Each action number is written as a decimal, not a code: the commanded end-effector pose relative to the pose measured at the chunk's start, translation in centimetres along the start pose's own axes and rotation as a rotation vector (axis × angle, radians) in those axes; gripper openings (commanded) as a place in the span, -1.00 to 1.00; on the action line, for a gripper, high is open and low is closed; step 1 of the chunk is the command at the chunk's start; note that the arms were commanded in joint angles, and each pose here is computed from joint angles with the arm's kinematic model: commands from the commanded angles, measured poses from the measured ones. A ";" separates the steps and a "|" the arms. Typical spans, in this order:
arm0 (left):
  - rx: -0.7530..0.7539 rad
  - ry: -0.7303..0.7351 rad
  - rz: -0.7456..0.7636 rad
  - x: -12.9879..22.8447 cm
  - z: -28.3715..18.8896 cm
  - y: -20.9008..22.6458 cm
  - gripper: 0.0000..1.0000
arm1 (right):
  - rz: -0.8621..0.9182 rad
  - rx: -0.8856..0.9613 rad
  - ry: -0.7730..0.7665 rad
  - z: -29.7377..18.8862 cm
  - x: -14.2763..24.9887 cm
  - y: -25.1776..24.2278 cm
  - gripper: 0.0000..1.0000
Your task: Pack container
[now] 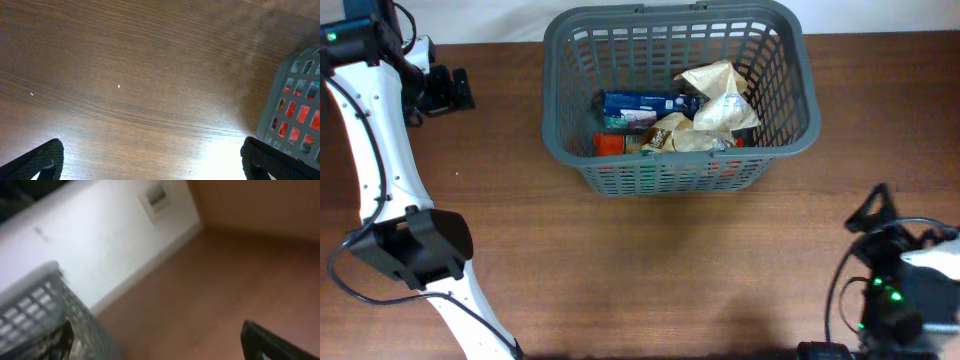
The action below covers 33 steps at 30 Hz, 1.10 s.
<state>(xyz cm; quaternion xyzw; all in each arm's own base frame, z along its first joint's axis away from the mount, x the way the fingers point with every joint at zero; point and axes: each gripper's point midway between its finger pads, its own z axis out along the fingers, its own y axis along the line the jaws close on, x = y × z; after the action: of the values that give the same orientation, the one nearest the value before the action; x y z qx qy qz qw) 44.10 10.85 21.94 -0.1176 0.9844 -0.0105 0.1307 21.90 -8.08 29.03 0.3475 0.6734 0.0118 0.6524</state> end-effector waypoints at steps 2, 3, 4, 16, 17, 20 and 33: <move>0.014 0.000 -0.008 0.1 -0.1 -0.2 0.98 | 0.054 -0.106 -0.092 0.4 2.2 -0.1 0.97; 0.014 0.000 -0.008 0.1 -0.1 -0.2 0.99 | 0.068 -0.121 -0.123 0.5 2.4 -0.2 0.98; 0.014 0.000 -0.008 0.1 -0.1 -0.2 0.99 | 0.075 -0.130 -0.137 0.6 2.5 -0.2 0.98; 0.014 0.000 -0.008 0.1 -0.1 -0.2 0.99 | -0.266 -0.268 -0.100 1.1 7.9 0.8 0.97; 0.014 0.000 -0.008 0.1 -0.1 -0.2 0.98 | -0.411 -0.305 -0.110 0.8 8.5 1.5 0.98; 0.014 0.000 -0.008 0.1 -0.1 -0.2 0.99 | -0.568 -0.346 -0.128 0.5 9.6 2.0 0.97; 0.014 0.000 -0.008 0.1 -0.1 -0.2 0.99 | -0.572 -0.384 -0.097 0.7 12.0 1.5 0.98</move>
<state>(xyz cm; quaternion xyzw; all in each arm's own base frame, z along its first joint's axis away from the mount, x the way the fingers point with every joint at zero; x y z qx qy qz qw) 44.11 10.85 21.94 -0.1176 0.9843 -0.0104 0.1309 24.32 -1.79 18.95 0.0258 0.7019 -0.0644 0.7089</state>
